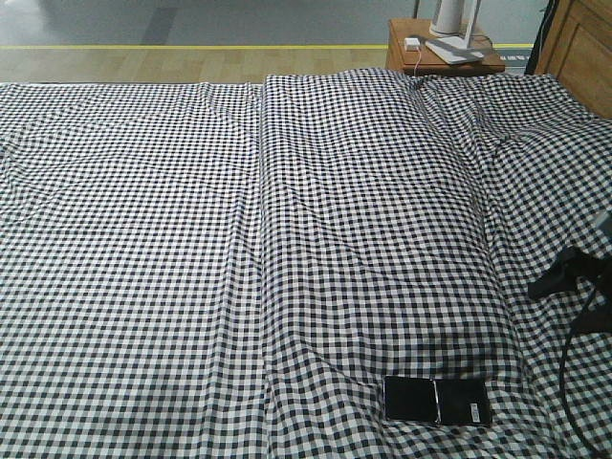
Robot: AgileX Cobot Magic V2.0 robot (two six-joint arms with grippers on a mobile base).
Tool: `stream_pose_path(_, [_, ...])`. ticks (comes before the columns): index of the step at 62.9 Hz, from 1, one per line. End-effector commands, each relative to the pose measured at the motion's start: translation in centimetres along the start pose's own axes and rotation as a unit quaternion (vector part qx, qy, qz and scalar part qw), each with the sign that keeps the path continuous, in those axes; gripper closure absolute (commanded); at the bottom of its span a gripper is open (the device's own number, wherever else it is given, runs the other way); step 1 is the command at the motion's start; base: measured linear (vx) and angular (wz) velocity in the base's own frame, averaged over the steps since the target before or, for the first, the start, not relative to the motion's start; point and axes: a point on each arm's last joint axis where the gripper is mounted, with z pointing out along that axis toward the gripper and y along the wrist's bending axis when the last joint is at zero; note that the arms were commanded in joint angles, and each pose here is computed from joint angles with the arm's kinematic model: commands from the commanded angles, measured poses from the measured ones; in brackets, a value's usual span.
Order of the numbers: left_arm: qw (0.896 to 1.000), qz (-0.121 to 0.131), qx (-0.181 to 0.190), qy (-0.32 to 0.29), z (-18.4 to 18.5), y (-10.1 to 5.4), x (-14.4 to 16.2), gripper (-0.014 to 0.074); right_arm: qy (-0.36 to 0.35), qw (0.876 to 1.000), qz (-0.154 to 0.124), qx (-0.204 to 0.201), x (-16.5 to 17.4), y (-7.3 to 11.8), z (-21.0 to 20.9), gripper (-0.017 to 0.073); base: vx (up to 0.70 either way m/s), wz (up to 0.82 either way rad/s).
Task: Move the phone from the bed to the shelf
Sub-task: 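Lower the open right gripper around the black phone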
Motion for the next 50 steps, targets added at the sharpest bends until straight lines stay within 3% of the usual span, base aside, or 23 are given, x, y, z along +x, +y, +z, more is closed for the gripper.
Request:
stream_pose_path(1, [0.999, -0.005, -0.001, -0.035, 0.0, 0.0, -0.4, 0.0592, 0.01, 0.998, -0.036, -0.042, -1.1, 0.5, -0.7, -0.0087, 0.0, 0.0])
stream_pose_path(7, [0.999, -0.005, -0.001, -0.035, 0.0, 0.0, -0.4, 0.0592, 0.037, 0.995, -0.049, -0.077, -1.5, -0.4, 1.0, -0.0079, 0.0, 0.0])
stream_pose_path(12, [0.999, -0.005, -0.001, -0.035, 0.0, 0.0, -0.4, 0.0592, 0.045, 0.994, -0.041, -0.09, -1.5, -1.4, 2.6, -0.0071, 0.0, 0.0])
stream_pose_path(21, [0.999, -0.005, -0.001, -0.035, 0.0, 0.0, -0.4, 0.0592, 0.061, 0.99, -0.057, -0.111, -1.1, -2.9, 5.2, -0.0058, 0.0, 0.0])
stream_pose_path(36, [0.999, -0.005, -0.001, -0.035, 0.0, 0.0, -0.4, 0.0592, 0.083, 0.984, -0.03, -0.157, 0.1, -5.4, 10.1, -0.0046, 0.0, 0.0])
stream_pose_path(50, [0.999, -0.005, -0.001, -0.035, 0.0, 0.0, -0.4, 0.0592, 0.089, 0.978, -0.027, -0.188, 1.1, -6.8, 13.0, -0.0035, 0.0, 0.0])
